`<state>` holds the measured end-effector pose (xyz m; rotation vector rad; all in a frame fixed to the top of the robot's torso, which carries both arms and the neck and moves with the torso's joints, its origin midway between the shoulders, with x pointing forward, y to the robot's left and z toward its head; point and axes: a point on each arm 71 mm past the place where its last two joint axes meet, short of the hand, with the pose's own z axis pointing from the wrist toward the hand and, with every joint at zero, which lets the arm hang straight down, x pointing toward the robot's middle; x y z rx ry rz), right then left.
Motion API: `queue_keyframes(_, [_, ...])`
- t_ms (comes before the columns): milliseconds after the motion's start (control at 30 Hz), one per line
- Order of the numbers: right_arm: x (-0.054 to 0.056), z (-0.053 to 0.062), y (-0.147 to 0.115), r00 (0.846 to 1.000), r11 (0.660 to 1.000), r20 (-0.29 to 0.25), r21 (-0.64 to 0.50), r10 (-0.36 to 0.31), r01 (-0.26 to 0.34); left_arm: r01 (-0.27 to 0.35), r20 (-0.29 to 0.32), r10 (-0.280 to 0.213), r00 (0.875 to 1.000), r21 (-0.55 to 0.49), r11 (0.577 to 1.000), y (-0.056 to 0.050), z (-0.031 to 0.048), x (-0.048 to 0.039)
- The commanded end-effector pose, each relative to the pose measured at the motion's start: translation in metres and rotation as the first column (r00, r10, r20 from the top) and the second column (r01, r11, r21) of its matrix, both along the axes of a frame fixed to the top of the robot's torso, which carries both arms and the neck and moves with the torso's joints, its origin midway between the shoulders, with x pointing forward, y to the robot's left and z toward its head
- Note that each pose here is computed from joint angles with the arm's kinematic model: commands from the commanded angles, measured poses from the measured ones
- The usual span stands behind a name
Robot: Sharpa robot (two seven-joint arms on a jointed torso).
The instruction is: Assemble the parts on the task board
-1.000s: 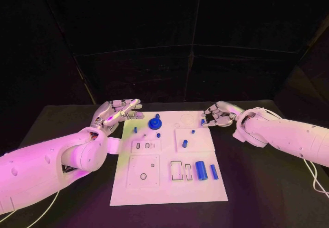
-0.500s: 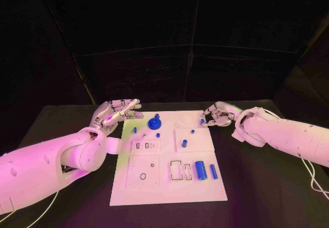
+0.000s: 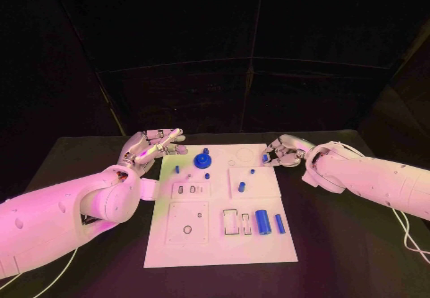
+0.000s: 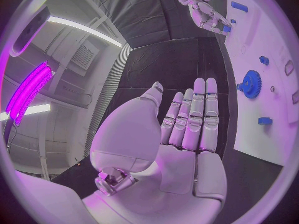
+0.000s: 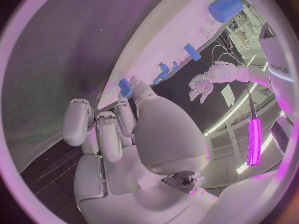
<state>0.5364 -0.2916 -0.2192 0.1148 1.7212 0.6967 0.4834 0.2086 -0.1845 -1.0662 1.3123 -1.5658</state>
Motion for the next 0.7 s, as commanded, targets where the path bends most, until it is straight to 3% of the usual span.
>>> queue_keyframes(33, [0.0001,-0.0003,0.0012,1.0,1.0,-0.005,-0.012,0.006,-0.006,0.009,0.011,-0.009,1.0,-0.001,1.0,-0.001,0.0014,0.0001])
queue_keyframes(400, [0.0007,0.0001,0.0014,1.0,1.0,0.007,-0.011,0.001,-0.001,0.009,0.015,-0.009,1.0,0.004,1.0,-0.0006,0.0014,0.0004])
queue_keyframes(700, [0.0022,0.0035,-0.0019,0.998,0.999,0.057,-0.004,-0.04,0.04,0.008,0.014,-0.008,1.0,0.005,1.0,-0.0001,0.0014,0.0006])
